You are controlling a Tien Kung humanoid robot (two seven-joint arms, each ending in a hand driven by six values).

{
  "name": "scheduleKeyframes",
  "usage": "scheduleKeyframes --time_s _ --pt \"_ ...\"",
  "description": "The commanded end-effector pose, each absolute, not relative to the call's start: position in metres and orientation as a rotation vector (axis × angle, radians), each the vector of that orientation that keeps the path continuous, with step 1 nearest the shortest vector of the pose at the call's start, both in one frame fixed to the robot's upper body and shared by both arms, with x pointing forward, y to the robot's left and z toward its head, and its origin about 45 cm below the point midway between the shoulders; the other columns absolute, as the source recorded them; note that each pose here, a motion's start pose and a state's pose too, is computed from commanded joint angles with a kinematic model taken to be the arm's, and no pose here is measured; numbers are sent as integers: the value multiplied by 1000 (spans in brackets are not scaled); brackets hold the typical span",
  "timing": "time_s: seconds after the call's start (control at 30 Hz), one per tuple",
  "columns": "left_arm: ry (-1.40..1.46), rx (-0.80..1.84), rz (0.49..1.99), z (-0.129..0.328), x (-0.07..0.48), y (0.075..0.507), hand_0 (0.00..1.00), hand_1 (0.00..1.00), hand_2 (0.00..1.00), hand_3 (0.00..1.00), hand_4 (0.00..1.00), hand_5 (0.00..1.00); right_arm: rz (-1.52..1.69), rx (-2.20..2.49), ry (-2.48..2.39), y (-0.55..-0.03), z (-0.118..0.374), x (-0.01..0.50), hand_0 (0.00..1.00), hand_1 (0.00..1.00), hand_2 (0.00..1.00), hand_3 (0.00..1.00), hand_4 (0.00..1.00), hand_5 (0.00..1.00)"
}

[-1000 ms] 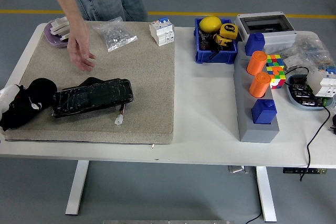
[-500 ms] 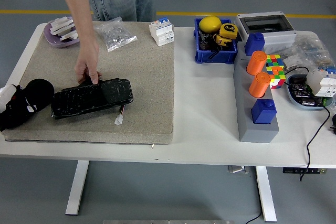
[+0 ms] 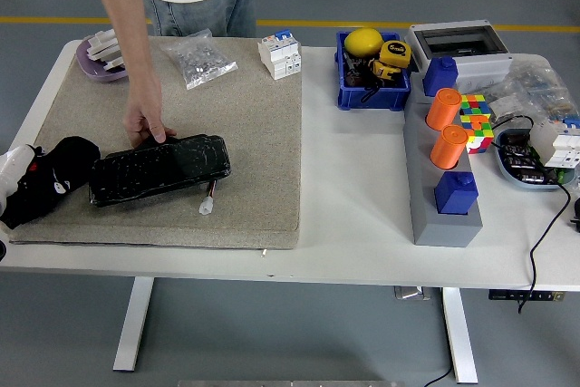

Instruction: Pick the rag up,wipe the panel,place it on the desk

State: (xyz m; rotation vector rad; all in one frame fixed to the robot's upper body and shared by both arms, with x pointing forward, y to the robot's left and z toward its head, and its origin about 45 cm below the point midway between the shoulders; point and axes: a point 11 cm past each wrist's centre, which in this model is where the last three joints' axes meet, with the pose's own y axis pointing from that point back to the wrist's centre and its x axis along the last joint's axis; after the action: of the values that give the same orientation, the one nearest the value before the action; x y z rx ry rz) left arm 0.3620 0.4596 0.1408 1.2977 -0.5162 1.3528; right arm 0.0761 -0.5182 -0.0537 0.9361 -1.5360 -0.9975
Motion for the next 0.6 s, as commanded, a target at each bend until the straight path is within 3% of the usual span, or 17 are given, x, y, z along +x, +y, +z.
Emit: scheduleKeyframes --time_s 0.1,0.13,0.27,0.3,0.6 --pt "-522 1290 1359 140 362 458 246 220 571 556 682 130 -996 937 -1536 -518 -54 77 752 611 645 623 998 627" --pt "-526 1288 1360 140 362 457 225 119 548 554 636 63 -995 938 -1536 -518 -54 77 753 611 645 622 998 627" --pt "-546 1290 1360 141 362 456 225 119 548 554 636 63 -995 939 -1537 -518 -54 78 753 611 645 622 998 627" --pt "-551 1291 1362 141 362 456 210 91 526 532 526 2 -995 939 -1537 -518 -54 77 753 611 644 622 998 627" --pt "-573 1274 1421 155 363 465 207 84 531 541 537 2 -997 937 -1535 -518 -54 77 754 611 644 622 998 627"
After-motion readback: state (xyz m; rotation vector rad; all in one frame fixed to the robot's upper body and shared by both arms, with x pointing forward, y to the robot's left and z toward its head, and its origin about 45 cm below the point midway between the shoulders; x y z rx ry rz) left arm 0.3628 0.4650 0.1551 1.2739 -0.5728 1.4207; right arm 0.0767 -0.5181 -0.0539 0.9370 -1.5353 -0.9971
